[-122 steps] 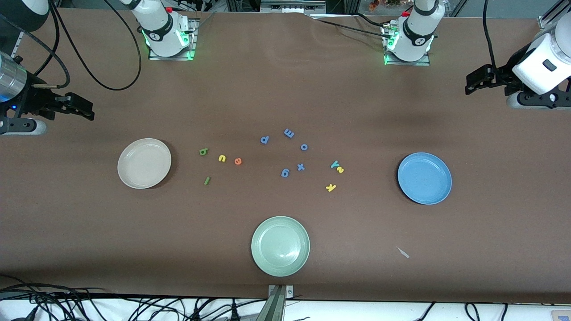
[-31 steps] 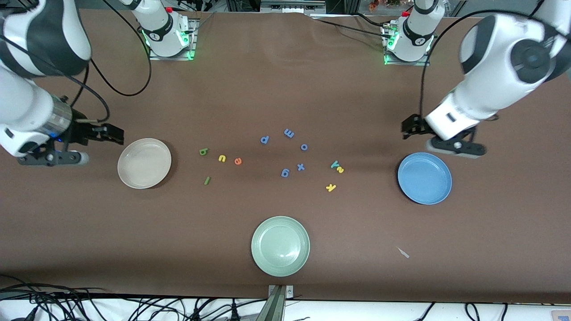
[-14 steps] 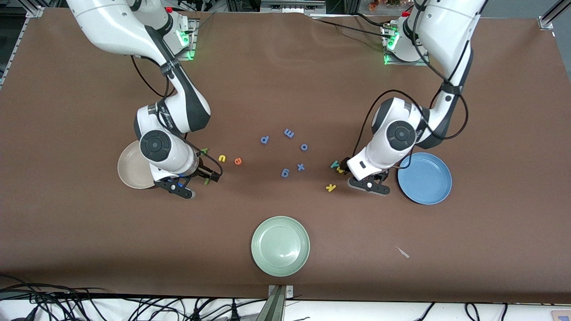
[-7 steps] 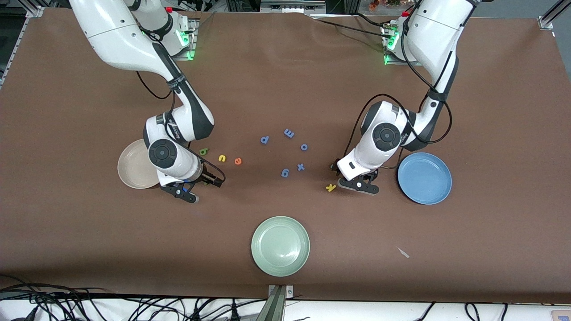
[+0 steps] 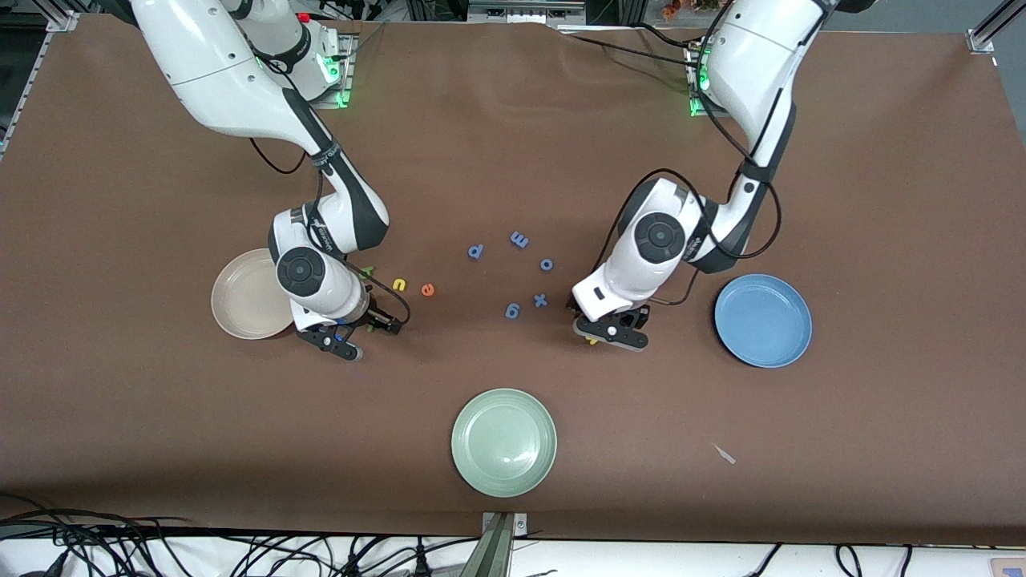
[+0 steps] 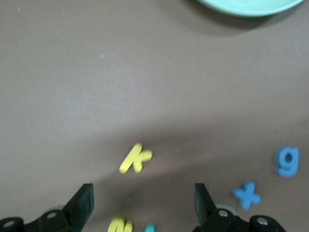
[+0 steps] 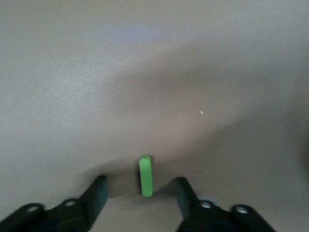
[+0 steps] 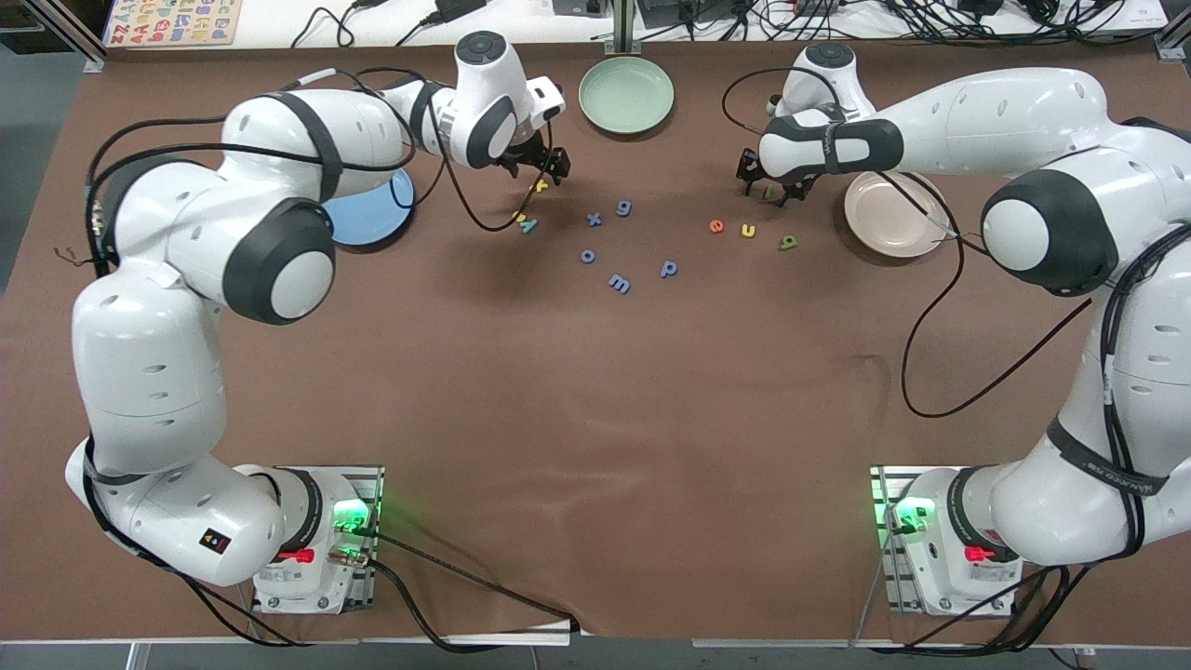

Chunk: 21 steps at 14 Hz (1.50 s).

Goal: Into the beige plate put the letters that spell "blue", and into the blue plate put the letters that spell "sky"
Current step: 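Grasp the green l with the right gripper while the left gripper grasps yellow k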

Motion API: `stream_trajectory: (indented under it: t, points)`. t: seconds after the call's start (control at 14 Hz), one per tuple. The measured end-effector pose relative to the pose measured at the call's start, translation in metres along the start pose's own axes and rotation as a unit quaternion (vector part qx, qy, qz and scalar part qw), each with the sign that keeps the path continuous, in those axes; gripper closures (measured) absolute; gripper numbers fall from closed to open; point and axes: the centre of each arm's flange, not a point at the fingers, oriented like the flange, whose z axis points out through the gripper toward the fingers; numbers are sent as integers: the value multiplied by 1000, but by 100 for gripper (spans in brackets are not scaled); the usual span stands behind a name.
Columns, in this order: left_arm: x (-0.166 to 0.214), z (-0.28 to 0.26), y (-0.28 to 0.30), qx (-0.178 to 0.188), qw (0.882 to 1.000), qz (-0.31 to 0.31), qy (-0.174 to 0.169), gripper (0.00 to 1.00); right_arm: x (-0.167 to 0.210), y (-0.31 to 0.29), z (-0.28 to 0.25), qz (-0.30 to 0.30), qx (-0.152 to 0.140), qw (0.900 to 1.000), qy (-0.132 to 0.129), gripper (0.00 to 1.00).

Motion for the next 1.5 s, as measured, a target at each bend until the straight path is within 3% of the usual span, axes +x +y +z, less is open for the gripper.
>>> stream_trajectory:
  t: [0.36,0.78,1.14,1.21,1.5]
  points:
    - [10,31,-25,15,1000,-12,19,7,3,3,-5,3,1,1000,2,91]
    - [0,55,-7,15,1000,-6,17,7,5,0,-14,-13,-15,1000,-14,91]
    - [1,54,-8,15,1000,-6,18,11,23,27,-78,-103,-53,992,-39,91]
    - [1,53,-8,16,1000,-6,18,16,28,39,-90,-121,-59,990,-42,91]
    - [4,49,-5,14,1000,-5,23,59,50,104,-108,-182,-80,978,-56,91]
